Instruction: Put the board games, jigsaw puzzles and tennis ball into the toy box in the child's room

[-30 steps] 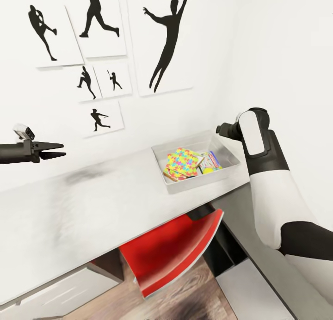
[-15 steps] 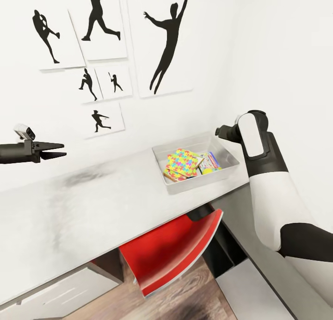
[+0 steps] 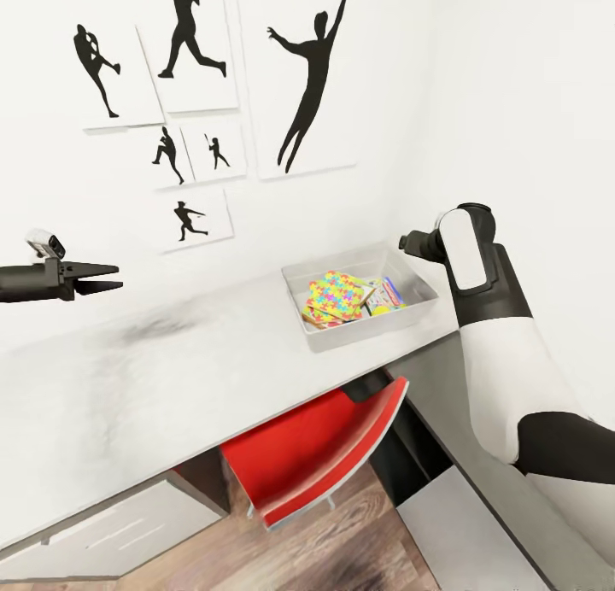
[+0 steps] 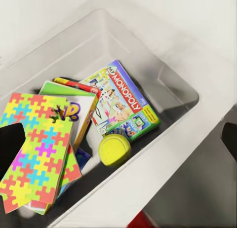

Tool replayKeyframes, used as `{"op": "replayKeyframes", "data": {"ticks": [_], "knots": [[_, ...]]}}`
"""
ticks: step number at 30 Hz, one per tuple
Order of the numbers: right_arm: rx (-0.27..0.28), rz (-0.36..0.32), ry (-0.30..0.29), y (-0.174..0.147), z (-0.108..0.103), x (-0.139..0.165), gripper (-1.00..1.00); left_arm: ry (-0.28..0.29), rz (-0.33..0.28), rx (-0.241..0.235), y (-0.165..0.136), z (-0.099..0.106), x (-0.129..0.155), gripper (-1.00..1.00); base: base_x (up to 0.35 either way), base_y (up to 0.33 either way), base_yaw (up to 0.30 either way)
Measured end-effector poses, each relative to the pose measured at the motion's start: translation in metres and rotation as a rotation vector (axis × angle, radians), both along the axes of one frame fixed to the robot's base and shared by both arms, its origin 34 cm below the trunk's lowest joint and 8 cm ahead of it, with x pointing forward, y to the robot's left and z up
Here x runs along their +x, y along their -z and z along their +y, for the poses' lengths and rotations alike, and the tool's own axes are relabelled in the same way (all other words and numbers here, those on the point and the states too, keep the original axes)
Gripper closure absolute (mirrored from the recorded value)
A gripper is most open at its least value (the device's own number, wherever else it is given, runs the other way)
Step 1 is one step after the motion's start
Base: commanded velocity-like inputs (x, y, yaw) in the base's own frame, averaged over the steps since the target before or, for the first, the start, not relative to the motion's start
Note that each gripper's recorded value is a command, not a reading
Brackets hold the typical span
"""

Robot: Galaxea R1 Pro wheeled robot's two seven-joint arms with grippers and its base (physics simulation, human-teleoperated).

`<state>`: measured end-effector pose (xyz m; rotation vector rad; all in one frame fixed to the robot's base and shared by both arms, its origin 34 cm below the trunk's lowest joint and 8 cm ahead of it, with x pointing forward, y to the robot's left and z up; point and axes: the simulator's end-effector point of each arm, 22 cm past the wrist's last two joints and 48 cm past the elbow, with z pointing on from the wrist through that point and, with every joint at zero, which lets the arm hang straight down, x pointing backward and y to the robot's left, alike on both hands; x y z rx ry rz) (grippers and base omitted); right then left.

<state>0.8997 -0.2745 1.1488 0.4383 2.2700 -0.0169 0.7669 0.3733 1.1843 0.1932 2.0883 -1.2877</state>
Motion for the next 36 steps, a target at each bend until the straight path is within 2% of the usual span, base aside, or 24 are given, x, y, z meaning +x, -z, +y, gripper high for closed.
{"op": "replayKeyframes", "data": {"ticks": [26,36], "knots": [[0.007,-0.04,-0.006,-0.033,0.002,-0.008,-1.0,-0.004,-0.039,0.01,-0.027,0.004,-0.01,-1.0,-0.01,0.0,0.0],[0.011,-0.078,-0.01,-0.054,0.003,-0.01,-1.0,-0.007,-0.054,0.014,-0.037,0.006,-0.013,-1.0,-0.122,0.0,0.0]]}}
